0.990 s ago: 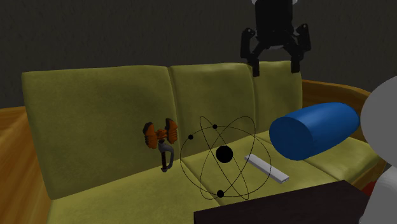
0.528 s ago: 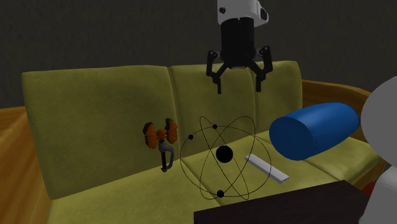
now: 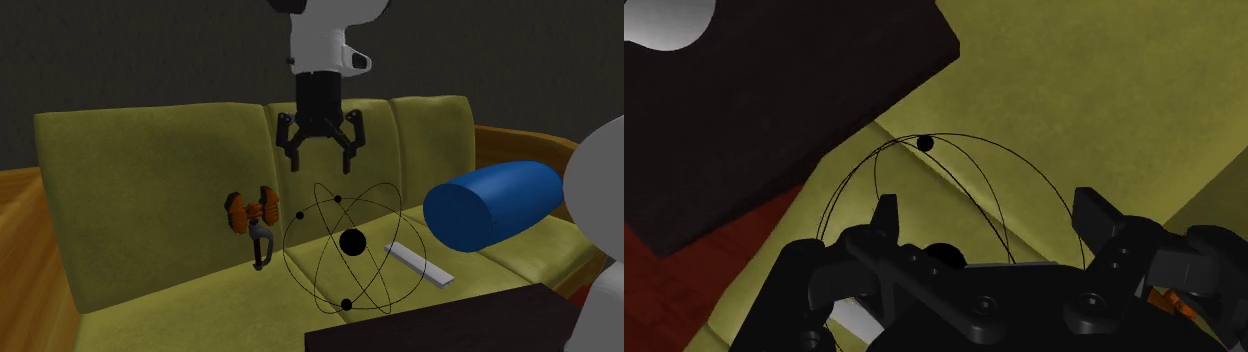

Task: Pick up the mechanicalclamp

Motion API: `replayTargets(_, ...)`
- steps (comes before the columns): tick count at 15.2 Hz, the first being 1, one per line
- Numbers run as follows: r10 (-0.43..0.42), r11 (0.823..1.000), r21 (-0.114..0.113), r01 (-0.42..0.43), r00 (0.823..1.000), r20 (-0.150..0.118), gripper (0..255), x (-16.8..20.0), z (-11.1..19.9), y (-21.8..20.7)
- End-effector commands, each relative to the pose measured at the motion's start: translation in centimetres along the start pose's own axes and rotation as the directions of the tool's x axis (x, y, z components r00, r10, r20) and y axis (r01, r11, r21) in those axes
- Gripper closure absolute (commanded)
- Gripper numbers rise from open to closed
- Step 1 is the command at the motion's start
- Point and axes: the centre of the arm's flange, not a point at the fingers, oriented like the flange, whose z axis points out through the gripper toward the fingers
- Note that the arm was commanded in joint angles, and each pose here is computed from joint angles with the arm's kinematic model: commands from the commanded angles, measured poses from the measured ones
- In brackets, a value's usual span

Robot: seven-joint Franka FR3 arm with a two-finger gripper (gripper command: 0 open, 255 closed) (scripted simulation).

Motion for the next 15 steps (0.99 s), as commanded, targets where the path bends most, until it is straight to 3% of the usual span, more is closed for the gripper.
replayTargets(1, 0.058, 0.998, 0.014, -0.058, 0.998, -0.007, 0, 0.6, 1.0, -2.0)
replayTargets(8, 0.244, 0.969, 0.055, -0.242, 0.97, -0.027, 0, 3.4, 4.4, -9.5)
replayTargets(15, 0.421, 0.904, 0.099, -0.415, 0.906, -0.039, 0, 7.6, 7.4, -16.4)
